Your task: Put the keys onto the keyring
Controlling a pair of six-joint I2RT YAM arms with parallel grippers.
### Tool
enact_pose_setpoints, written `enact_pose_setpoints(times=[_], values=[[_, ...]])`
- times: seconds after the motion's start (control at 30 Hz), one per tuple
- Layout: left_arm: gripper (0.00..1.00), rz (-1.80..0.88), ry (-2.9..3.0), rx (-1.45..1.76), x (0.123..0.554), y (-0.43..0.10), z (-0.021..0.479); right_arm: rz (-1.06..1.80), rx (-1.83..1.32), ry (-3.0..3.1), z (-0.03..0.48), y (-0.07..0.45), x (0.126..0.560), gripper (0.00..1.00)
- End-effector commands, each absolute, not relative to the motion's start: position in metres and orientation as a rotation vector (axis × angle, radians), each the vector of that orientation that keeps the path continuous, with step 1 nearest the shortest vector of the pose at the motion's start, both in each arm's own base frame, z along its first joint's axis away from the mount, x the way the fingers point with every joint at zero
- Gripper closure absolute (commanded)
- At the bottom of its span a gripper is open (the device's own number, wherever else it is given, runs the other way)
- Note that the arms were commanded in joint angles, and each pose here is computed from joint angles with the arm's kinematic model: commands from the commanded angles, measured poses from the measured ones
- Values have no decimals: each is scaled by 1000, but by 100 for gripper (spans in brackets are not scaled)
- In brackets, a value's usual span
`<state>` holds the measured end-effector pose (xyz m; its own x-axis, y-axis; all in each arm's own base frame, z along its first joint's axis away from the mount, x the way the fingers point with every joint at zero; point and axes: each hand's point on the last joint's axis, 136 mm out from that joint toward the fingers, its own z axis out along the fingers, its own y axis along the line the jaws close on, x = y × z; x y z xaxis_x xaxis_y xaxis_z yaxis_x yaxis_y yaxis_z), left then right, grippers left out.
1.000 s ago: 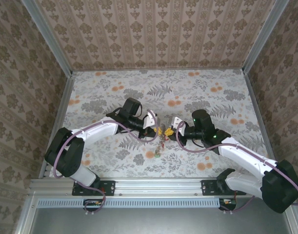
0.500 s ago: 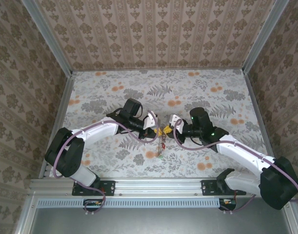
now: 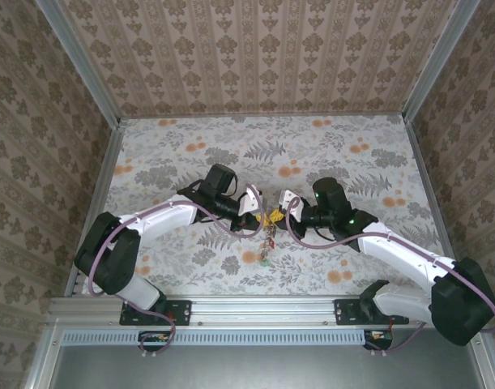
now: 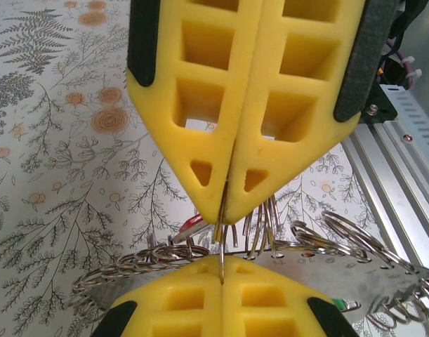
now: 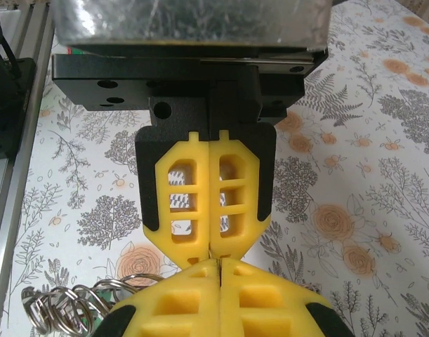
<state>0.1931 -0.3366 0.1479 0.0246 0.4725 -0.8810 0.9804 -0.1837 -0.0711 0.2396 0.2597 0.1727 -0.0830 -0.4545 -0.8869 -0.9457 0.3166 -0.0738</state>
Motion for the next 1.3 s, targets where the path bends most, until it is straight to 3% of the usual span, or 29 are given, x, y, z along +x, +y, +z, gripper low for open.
enact_pose_setpoints(times=[0.0,0.73,1.27], values=[[100,-1103,1430,1705,195,-343,161,646,-1268,1717,176,255,240,100],[100,-1098,1430,1706,196,-345,161,754,-1258,1717,174,261,228,100],[100,-1092,1424,1712,196,-346,161,665,-1184,1741,174,265,249,100]])
